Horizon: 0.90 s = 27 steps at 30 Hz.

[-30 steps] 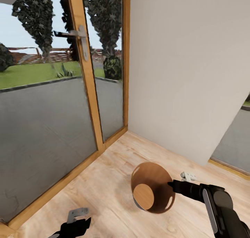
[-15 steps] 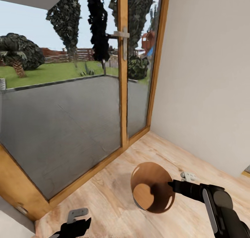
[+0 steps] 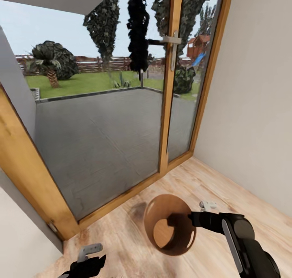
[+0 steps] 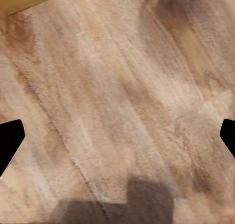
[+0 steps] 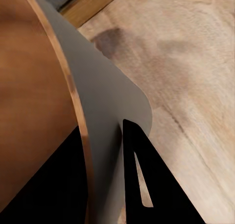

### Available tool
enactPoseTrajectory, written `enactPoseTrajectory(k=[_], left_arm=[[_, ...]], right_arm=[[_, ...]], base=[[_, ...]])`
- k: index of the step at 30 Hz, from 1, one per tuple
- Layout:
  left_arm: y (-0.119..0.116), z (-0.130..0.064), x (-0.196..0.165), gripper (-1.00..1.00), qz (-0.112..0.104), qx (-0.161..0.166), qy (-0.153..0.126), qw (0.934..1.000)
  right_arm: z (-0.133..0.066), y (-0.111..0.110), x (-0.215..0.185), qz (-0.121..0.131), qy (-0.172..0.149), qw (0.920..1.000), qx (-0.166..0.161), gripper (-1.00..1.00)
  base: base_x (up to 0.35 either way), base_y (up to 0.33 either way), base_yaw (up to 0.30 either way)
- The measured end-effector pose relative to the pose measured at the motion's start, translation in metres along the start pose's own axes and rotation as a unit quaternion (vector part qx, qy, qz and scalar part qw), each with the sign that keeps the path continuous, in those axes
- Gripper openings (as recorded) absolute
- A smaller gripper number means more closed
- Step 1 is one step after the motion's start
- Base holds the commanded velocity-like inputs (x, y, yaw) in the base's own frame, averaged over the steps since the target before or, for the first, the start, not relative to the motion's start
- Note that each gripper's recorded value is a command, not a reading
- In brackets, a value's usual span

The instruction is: Put the three can of soda from the living room inside the tash can in the kitchen.

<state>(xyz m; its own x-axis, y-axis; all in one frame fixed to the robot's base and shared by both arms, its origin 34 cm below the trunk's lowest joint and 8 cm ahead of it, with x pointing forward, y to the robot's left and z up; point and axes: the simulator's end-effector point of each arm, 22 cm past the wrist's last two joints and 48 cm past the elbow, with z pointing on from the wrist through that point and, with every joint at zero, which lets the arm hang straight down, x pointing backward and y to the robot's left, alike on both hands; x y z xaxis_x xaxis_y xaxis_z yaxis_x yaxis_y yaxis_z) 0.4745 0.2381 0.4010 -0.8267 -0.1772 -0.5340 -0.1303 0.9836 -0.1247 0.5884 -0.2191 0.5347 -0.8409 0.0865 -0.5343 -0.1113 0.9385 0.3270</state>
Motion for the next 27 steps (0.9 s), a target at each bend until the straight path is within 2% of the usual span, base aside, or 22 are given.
enactPoseTrajectory(k=[9,14,17,18,19,20,23,25,27], left_arm=[[0.006,0.004,0.014,1.00,-0.022,-0.001,0.013,0.9997],[0.007,0.005,0.015,1.00,-0.025,-0.001,0.015,0.9996],[0.009,0.007,0.027,1.00,-0.025,-0.003,0.028,0.9993],[0.010,0.009,0.034,1.00,-0.024,-0.005,0.034,0.9991],[0.012,0.011,0.047,1.00,-0.023,-0.008,0.048,0.9985],[0.013,0.012,0.049,1.00,-0.023,-0.008,0.050,0.9984],[0.012,0.013,0.051,1.00,-0.023,-0.008,0.049,0.9985],[0.012,0.013,0.052,1.00,-0.024,-0.008,0.049,0.9985],[0.012,0.013,0.052,1.00,-0.024,-0.009,0.049,0.9985]], right_arm=[[0.002,0.001,0.002,0.000,0.002,1.0000,-0.001,-1.00],[0.001,0.001,0.002,-0.003,0.002,1.0000,-0.002,-1.00],[0.002,0.003,0.002,-0.002,0.003,1.0000,-0.004,-1.00],[0.003,0.004,0.003,-0.006,0.004,1.0000,-0.003,-1.00],[0.008,0.016,0.006,-0.038,0.012,0.9992,0.001,-1.00],[0.014,0.029,0.015,-0.059,0.027,0.9979,-0.006,-1.00],[0.017,0.066,0.021,-0.068,0.035,0.9958,-0.051,-1.00],[0.019,0.071,0.024,-0.078,0.040,0.9948,-0.051,-1.00],[0.020,0.063,0.024,-0.093,0.039,0.9945,-0.030,-1.00]], base=[[0.000,0.000,0.298],[0.000,0.000,0.299],[0.000,0.000,0.298],[0.000,0.000,0.298],[0.000,0.000,0.298],[0.000,0.000,0.298],[0.000,0.000,0.299],[0.000,0.000,0.299],[0.000,0.000,0.299]])
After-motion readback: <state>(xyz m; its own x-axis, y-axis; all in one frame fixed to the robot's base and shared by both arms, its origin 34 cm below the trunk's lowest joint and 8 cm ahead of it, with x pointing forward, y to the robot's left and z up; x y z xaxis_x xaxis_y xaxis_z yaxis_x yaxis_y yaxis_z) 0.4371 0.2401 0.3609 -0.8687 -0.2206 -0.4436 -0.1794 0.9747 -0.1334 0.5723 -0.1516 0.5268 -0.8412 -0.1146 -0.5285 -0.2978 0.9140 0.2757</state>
